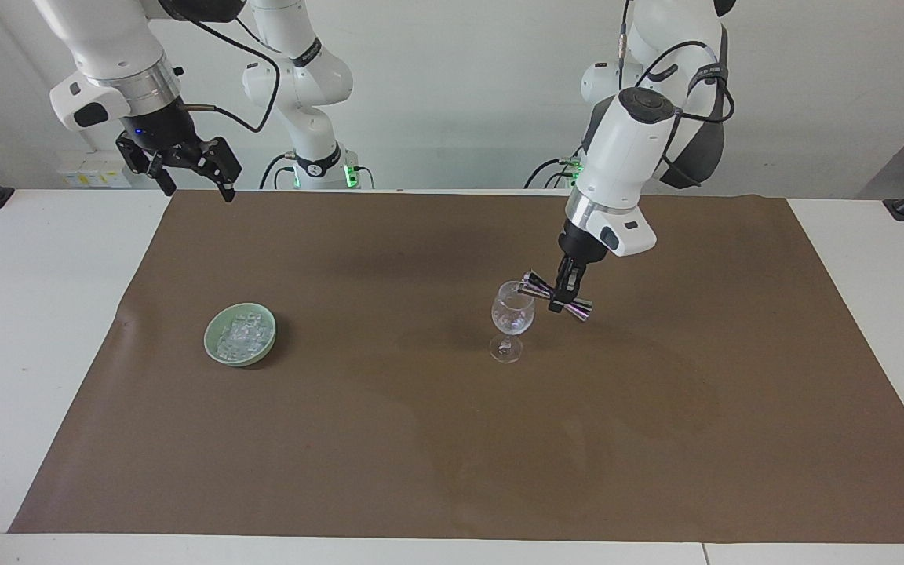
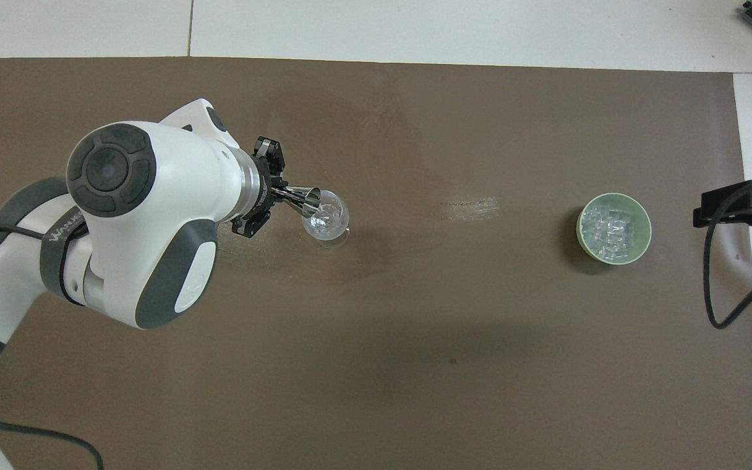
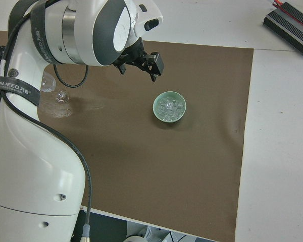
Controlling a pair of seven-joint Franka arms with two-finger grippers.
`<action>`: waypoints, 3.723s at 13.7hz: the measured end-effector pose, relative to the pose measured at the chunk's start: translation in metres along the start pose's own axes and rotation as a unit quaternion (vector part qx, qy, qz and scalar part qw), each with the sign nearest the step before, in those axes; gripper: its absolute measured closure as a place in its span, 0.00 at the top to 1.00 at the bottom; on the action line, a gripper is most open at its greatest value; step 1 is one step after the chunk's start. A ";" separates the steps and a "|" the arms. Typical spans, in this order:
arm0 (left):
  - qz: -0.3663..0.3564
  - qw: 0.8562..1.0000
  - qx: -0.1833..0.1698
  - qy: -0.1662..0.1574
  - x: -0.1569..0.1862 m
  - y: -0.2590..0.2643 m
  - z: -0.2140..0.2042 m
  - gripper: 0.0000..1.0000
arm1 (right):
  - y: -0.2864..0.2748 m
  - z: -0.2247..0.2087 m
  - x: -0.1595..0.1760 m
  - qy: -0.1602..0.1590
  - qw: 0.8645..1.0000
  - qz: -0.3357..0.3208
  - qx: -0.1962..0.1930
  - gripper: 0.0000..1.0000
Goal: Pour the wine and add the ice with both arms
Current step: 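Tilt the silver cup with the left gripper to pour into the glass, then rotate back and withdraw the left gripper with the silver cup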
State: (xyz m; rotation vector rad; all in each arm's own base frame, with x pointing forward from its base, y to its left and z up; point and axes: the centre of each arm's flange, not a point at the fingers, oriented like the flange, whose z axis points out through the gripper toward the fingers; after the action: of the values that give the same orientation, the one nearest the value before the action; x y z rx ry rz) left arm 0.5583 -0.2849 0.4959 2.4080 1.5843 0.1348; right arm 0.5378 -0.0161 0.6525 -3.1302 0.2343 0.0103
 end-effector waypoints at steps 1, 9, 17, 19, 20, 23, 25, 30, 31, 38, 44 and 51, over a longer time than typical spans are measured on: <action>0.007 1.000 0.000 0.006 -0.002 0.000 0.000 0.22 | 0.000 0.000 0.000 0.000 1.000 0.000 0.000 1.00; 0.051 0.997 -0.013 0.064 -0.004 0.003 -0.008 0.22 | 0.000 0.000 0.000 0.000 1.000 0.000 0.000 1.00; 0.075 0.993 -0.029 0.086 -0.028 0.003 -0.021 0.22 | 0.000 0.000 0.000 0.000 1.000 0.000 0.000 1.00; 0.087 0.991 -0.032 0.099 -0.033 0.002 -0.022 0.22 | 0.000 0.000 0.000 0.000 1.000 0.000 0.000 1.00; 0.095 0.988 -0.036 0.113 -0.033 0.003 -0.023 0.22 | 0.000 0.000 0.000 0.000 1.000 0.000 0.000 1.00; 0.116 0.982 -0.046 0.144 -0.032 0.006 -0.029 0.22 | 0.000 0.000 0.000 0.000 1.000 0.000 0.000 1.00; 0.127 0.979 -0.054 0.153 -0.041 0.007 -0.032 0.22 | 0.000 0.000 0.000 0.000 1.000 0.000 0.000 1.00; 0.147 0.973 -0.064 0.169 -0.058 0.006 -0.033 0.22 | 0.000 0.000 0.000 0.000 1.000 0.000 0.000 1.00; 0.150 0.972 -0.065 0.172 -0.059 0.006 -0.033 0.22 | 0.000 0.000 0.000 0.000 1.000 0.000 0.000 1.00; 0.123 0.980 -0.064 0.144 -0.050 0.004 -0.024 0.22 | 0.000 0.000 0.000 0.000 1.000 0.000 0.000 1.00; -0.023 0.999 -0.025 0.005 -0.011 -0.004 -0.004 0.22 | 0.000 0.000 0.000 0.000 1.000 0.000 0.000 1.00; -0.073 0.989 -0.033 -0.123 0.089 -0.016 0.001 0.22 | 0.003 0.000 0.000 0.000 1.000 0.003 0.000 1.00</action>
State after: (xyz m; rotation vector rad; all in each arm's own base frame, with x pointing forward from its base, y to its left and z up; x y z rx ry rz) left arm 0.5803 -0.1980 0.4849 2.1549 1.6068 -0.1302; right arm 0.5377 -0.0192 0.6524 -3.1294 0.2431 0.0105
